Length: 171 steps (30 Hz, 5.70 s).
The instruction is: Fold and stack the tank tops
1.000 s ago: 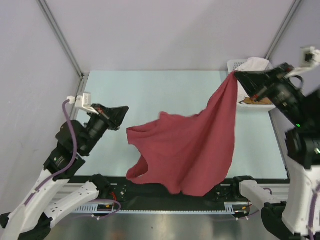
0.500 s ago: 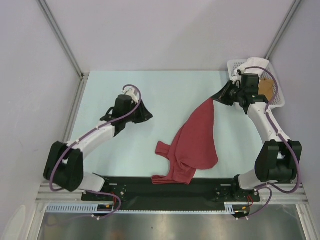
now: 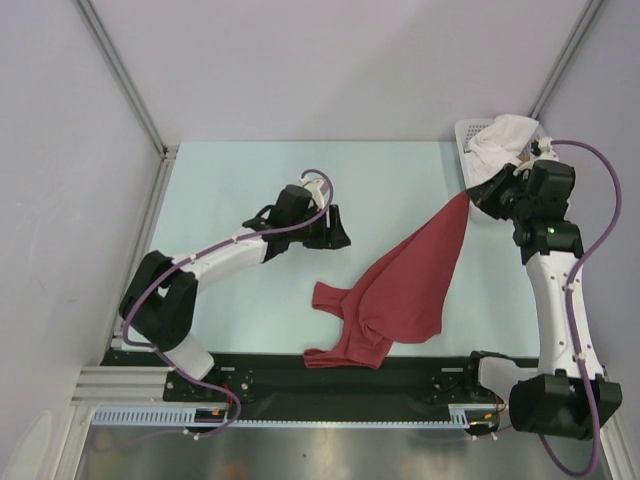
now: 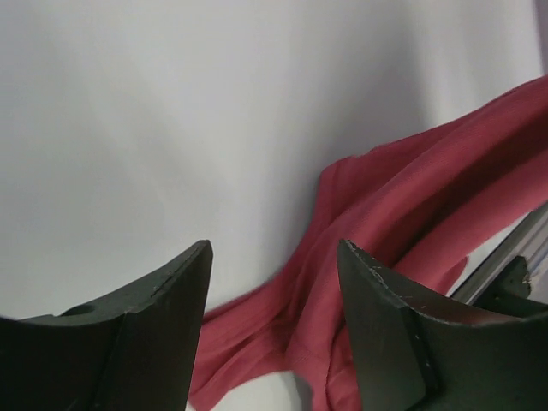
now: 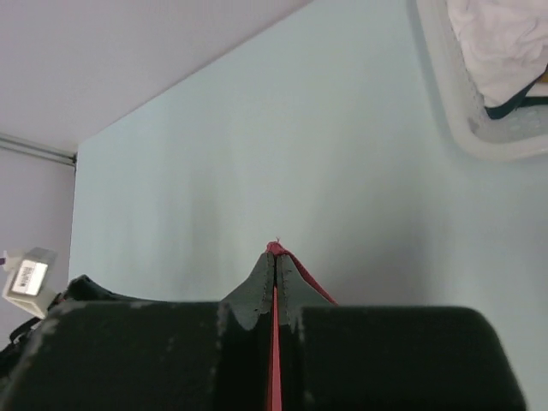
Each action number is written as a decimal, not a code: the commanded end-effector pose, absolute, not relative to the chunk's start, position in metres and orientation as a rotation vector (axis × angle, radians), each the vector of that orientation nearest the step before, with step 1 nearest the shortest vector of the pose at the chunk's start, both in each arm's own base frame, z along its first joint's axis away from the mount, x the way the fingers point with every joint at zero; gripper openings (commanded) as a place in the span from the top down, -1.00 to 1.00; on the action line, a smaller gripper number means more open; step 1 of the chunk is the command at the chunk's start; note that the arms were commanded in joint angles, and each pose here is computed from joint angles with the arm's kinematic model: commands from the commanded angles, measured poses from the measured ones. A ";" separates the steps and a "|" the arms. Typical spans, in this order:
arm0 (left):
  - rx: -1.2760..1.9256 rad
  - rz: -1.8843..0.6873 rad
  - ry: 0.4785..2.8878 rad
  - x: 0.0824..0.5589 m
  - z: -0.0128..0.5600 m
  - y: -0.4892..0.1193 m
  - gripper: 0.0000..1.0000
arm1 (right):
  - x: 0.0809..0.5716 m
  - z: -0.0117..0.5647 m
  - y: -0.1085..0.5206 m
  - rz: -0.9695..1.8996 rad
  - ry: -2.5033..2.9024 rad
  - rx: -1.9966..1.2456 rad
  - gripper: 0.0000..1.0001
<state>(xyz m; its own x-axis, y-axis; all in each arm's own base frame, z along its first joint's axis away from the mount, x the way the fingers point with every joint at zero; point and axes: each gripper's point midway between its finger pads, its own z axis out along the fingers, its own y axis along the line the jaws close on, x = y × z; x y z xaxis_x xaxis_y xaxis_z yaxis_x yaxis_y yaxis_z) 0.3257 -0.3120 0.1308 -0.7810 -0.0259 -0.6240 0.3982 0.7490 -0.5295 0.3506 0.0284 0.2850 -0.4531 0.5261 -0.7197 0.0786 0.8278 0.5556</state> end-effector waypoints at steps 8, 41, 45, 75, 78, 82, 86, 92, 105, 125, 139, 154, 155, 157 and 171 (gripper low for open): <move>0.184 -0.606 2.535 0.256 0.082 -0.241 -0.29 | 0.340 0.295 0.024 0.510 1.994 0.412 1.00; -0.393 -0.655 2.244 0.335 0.115 -0.121 1.00 | 0.380 0.239 0.031 0.616 2.068 0.483 1.00; -0.503 -0.503 2.099 0.338 0.141 -0.069 0.99 | 0.393 0.209 0.033 0.648 2.114 0.521 1.00; -0.503 -0.467 2.240 0.436 0.125 -0.061 -0.83 | 0.492 0.155 0.105 0.720 2.210 0.405 -0.22; -0.411 -0.497 2.259 0.400 0.129 -0.089 -0.82 | 0.432 0.136 0.128 0.722 2.290 0.357 -0.18; -0.296 -0.549 2.326 0.343 0.115 -0.134 -0.81 | 0.372 0.112 0.156 0.685 2.396 0.252 -0.27; -0.408 -0.412 2.421 0.295 0.085 -0.124 -0.86 | 0.328 0.097 0.176 0.672 2.466 0.172 -0.33; -0.501 -0.335 2.426 0.260 0.080 -0.106 -0.95 | 0.284 0.073 0.196 0.593 2.540 0.085 -0.30; -0.584 -0.428 2.408 0.234 0.066 -0.106 -0.88 | 0.275 0.041 0.227 0.544 2.604 0.012 -0.08; -0.536 -0.497 2.528 0.215 0.027 -0.124 -0.59 | 0.266 0.041 0.112 0.342 2.537 0.319 1.00; -0.528 -0.398 2.492 0.230 0.020 -0.113 0.77 | 0.262 0.043 0.192 0.523 2.578 0.124 -0.01; -0.763 -0.349 2.316 0.271 0.045 -0.046 1.00 | 0.272 0.040 0.245 0.579 2.580 0.011 -0.12; -0.765 -0.348 2.317 0.272 0.045 -0.046 0.99 | 0.271 0.040 0.249 0.580 2.582 -0.002 -0.11; -0.750 -0.397 2.322 0.276 0.047 -0.053 0.99 | 0.266 0.037 0.258 0.578 2.595 -0.032 -0.10; -0.747 -0.404 2.330 0.277 0.038 -0.054 1.00 | 0.255 0.011 0.283 0.471 2.635 -0.054 0.43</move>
